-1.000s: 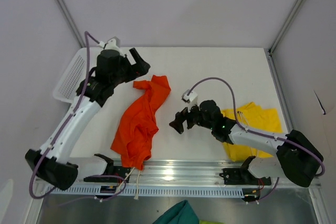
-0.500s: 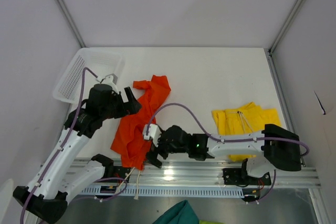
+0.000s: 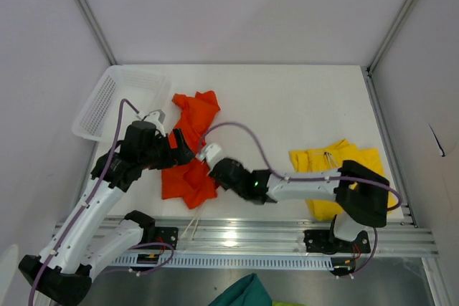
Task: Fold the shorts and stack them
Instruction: Move the shorts to the center of the board
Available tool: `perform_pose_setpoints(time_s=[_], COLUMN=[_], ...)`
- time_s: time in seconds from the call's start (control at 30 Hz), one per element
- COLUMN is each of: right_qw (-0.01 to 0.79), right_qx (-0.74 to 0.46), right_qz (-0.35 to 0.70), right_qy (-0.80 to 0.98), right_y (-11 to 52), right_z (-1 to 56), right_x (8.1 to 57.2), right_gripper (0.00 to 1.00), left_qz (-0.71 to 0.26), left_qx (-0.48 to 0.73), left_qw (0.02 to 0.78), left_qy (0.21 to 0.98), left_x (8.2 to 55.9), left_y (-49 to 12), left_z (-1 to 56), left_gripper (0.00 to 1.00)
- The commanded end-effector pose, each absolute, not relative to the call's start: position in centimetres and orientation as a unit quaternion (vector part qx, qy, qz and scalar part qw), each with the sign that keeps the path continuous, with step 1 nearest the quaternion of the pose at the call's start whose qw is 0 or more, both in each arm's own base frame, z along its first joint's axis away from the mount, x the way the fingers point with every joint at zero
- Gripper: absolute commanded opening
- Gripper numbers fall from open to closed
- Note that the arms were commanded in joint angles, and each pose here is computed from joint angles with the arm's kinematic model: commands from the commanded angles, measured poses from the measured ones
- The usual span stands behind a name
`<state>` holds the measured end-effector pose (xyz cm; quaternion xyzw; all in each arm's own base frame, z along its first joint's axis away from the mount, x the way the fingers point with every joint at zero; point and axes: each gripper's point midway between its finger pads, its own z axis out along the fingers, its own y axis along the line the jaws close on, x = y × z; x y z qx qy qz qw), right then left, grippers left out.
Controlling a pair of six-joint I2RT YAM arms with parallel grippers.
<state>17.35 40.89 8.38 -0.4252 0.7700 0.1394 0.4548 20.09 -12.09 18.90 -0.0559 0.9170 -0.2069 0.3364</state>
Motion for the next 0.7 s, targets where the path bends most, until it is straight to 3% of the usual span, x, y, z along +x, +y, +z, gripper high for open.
perform_pose_setpoints(time_s=[0.0,0.03,0.07,0.1,0.17,0.27,0.4,0.5,0.67], right_qw=[0.509,0.501,0.488,0.483,0.496,0.499,0.438,0.403,0.366], right_qx=[-0.242,-0.223,-0.216,-0.215,-0.215,-0.211,-0.236,-0.207,-0.126], right_qz=[0.087,0.09,0.106,0.115,0.142,0.199,0.307,0.328,0.341], right_qy=[0.822,0.832,0.839,0.841,0.83,0.817,0.811,0.829,0.857], right_y=[32.1,30.8,30.1,29.4,28.2,27.2,27.5,26.9,24.3], right_z=[14.5,14.9,15.0,15.2,16.7,18.6,17.6,16.1,12.8], right_x=[27.4,28.4,28.7,28.7,27.7,26.1,23.1,23.3,25.1], right_gripper=[0.05,0.18,0.61,0.8,0.99,0.99,0.98,0.92,0.71], left_qz=[-0.223,-0.227,-0.231,-0.231,-0.24,-0.237,-0.25,-0.264,-0.266], left_qx=[-0.043,-0.043,-0.043,-0.045,-0.044,-0.045,-0.047,-0.048,-0.046], left_qw=[0.349,0.348,0.347,0.341,0.344,0.343,0.34,0.338,0.343], left_qy=[0.909,0.908,0.908,0.91,0.907,0.908,0.905,0.902,0.9], left_x=[20.4,20.4,20.4,20.3,20.5,20.5,20.5,20.4,20.2], left_y=[-12.6,-12.7,-12.9,-12.9,-13.3,-13.2,-13.6,-14.1,-14.4], left_z=[19.0,18.9,18.9,18.3,18.3,17.8,17.6,17.3,17.1], left_gripper=[0.99,0.99,0.99,0.99,0.99,0.99,0.99,0.99,0.99])
